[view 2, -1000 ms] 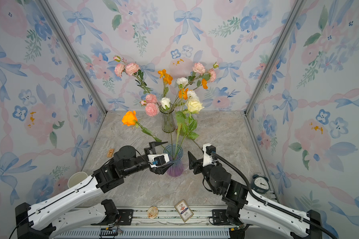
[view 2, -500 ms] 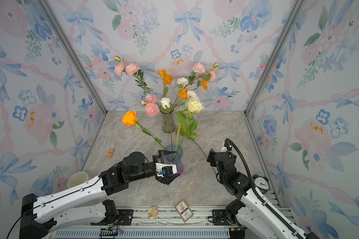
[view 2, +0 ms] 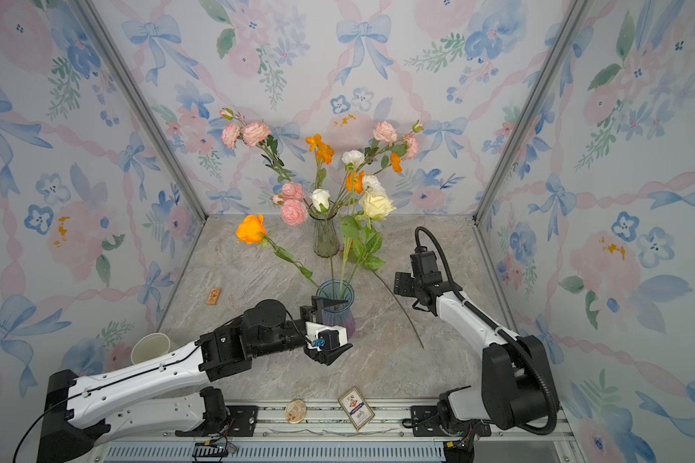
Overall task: Arrange flowers in a vase
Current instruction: Pick up the flower from the top-center of the table.
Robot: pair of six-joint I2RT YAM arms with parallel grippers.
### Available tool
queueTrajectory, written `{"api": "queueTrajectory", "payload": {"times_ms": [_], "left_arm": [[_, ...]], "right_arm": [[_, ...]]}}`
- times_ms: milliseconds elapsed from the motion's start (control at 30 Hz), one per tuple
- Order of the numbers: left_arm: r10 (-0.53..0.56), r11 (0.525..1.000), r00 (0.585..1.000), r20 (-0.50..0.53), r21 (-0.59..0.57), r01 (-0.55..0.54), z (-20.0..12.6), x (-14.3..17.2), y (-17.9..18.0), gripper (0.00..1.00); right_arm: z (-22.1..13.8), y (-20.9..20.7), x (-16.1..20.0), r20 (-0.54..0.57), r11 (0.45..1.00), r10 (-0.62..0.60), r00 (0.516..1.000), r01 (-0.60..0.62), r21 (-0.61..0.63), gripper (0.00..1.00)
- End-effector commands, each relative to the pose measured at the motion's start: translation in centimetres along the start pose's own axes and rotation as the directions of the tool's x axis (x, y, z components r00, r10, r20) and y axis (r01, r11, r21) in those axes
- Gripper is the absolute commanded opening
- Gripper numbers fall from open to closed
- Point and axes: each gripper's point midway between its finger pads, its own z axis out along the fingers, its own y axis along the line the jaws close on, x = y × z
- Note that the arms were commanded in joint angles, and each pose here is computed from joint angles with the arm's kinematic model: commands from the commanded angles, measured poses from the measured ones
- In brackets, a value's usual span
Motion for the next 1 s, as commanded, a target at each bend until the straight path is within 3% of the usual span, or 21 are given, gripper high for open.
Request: {"api": "queueTrajectory", "payload": {"times_ms": [0,233,500,967], "left_arm": [[0.019,0.999,1.0,0.007,-0.027,-0.019,-0.4,-0.3,0.5,0.98],[0.022,0.999,1.0,-0.005,-0.034,-0.022,-0.4,0.0,0.6,0.98],[0.021,0.999,1.0,-0.016,-0.042,-0.021,-0.3,0.3,0.8,0.98],[0.021,0.998,1.0,-0.02,-0.054,-0.022,-0.5,0.4,1.2,0.98]], "right_arm": [[2.0,2.9,-0.9,-0.047,0.989,-0.08,0.996,0.074,-0.131,0.8],[5.3,4.3,-2.4,-0.109,0.983,-0.148,0.983,0.134,-0.129,0.67],[7.8,6.0,-0.8,-0.215,0.953,-0.301,0.929,0.287,-0.098,0.6],[9.4,6.0,0.4,-0.291,0.958,-0.288,0.912,0.279,-0.073,0.48]]}}
